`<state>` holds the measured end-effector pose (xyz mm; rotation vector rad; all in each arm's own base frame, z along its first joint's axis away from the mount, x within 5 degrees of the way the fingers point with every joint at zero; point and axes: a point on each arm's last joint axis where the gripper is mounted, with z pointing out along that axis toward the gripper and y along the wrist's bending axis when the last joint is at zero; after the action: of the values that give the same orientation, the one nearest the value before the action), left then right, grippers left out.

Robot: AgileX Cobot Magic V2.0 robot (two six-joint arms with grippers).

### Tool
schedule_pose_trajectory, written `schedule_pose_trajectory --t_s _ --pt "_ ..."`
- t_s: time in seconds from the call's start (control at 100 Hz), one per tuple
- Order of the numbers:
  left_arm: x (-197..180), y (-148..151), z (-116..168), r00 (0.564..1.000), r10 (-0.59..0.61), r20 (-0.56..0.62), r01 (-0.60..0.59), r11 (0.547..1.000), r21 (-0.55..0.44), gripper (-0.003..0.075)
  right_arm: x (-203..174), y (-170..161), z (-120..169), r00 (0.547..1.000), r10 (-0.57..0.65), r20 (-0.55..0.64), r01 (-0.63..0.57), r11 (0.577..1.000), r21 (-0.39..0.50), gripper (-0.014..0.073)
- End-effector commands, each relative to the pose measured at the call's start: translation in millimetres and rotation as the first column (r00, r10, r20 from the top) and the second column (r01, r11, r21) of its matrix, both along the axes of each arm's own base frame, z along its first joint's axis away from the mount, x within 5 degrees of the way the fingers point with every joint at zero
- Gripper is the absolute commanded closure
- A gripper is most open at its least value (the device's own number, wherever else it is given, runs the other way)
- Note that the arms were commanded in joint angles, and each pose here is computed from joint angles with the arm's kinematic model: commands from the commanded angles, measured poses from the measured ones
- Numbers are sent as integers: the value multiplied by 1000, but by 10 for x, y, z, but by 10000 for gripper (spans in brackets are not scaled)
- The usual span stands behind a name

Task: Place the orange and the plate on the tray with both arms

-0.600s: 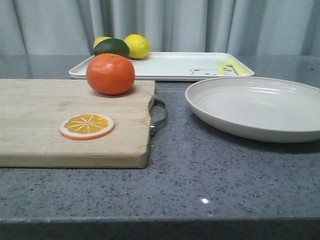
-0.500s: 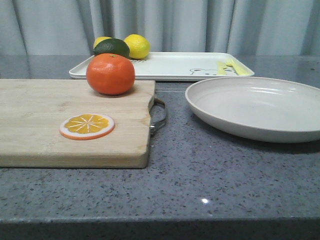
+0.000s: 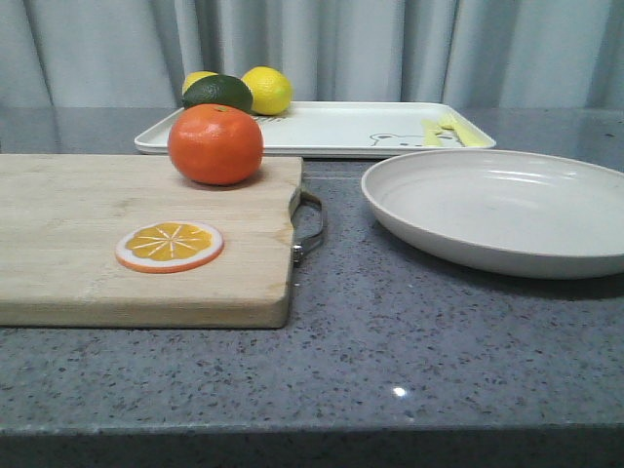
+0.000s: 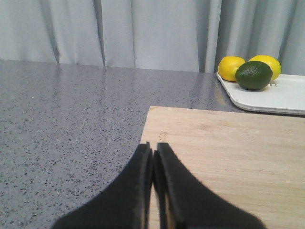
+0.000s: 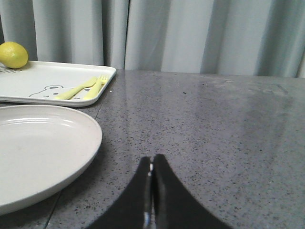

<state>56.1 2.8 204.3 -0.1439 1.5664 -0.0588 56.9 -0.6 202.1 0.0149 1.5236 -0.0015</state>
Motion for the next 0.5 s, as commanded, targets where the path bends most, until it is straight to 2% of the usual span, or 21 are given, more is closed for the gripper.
schedule_pose_trajectory --t_s 0.0,0.37,0.49 --pt "-28 4 57 995 7 100 -6 1000 -14 740 -32 -2 150 994 -6 110 7 1000 -11 662" --pt "-29 5 59 995 8 102 -6 1000 -14 740 -34 -2 162 992 -6 122 7 1000 -11 662" --pt "-35 9 105 988 12 153 -10 1000 -13 740 -34 -2 161 993 -6 122 8 1000 -11 662"
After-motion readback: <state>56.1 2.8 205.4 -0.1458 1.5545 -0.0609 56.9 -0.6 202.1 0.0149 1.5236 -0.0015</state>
